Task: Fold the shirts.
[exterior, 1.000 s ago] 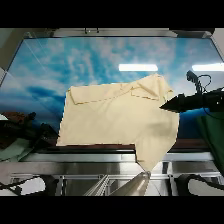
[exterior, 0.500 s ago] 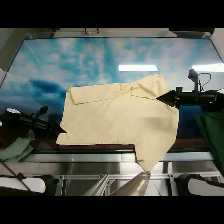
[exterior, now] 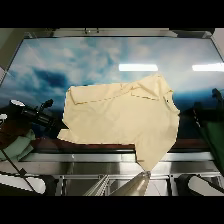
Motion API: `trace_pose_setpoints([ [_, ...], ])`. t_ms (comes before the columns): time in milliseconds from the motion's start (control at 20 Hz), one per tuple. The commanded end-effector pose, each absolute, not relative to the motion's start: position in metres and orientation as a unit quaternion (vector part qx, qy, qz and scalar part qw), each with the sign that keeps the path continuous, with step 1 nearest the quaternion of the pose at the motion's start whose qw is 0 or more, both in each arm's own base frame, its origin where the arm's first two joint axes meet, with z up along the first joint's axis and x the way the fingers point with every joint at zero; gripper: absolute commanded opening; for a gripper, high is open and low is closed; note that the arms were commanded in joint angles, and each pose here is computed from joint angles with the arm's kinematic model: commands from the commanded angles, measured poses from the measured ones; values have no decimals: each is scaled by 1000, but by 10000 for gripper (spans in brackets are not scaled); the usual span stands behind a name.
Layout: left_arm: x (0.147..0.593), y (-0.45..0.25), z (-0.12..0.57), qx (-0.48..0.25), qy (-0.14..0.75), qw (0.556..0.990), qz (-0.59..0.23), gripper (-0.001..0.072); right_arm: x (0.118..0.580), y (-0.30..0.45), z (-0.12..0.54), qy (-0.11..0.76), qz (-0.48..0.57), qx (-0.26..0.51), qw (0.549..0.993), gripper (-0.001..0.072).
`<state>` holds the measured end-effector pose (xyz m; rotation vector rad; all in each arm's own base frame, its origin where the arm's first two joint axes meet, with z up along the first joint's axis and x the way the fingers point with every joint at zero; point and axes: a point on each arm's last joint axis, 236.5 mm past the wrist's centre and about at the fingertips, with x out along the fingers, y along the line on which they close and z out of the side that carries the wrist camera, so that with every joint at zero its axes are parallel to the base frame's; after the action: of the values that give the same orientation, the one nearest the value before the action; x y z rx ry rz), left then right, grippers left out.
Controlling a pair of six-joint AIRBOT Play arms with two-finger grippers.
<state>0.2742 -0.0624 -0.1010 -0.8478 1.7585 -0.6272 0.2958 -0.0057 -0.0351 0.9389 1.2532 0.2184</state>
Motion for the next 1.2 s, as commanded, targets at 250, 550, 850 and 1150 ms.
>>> trace_pose_setpoints([
  [250, 278, -61, -99, -354, 730, 523, -263, 12, 203, -22, -118, 673, -9, 398, 623, 502],
  [550, 278, -61, -100, -354, 729, 523, -262, 11, 238, 26, -124, 627, 104, 508, 581, 432],
  [850, 279, -62, -98, -357, 727, 523, -263, 11, 253, 48, -113, 601, 166, 515, 588, 282],
  [1150, 286, -78, -38, -399, 677, 513, -346, 12, 289, 64, -16, 487, 301, 548, 610, 24],
])
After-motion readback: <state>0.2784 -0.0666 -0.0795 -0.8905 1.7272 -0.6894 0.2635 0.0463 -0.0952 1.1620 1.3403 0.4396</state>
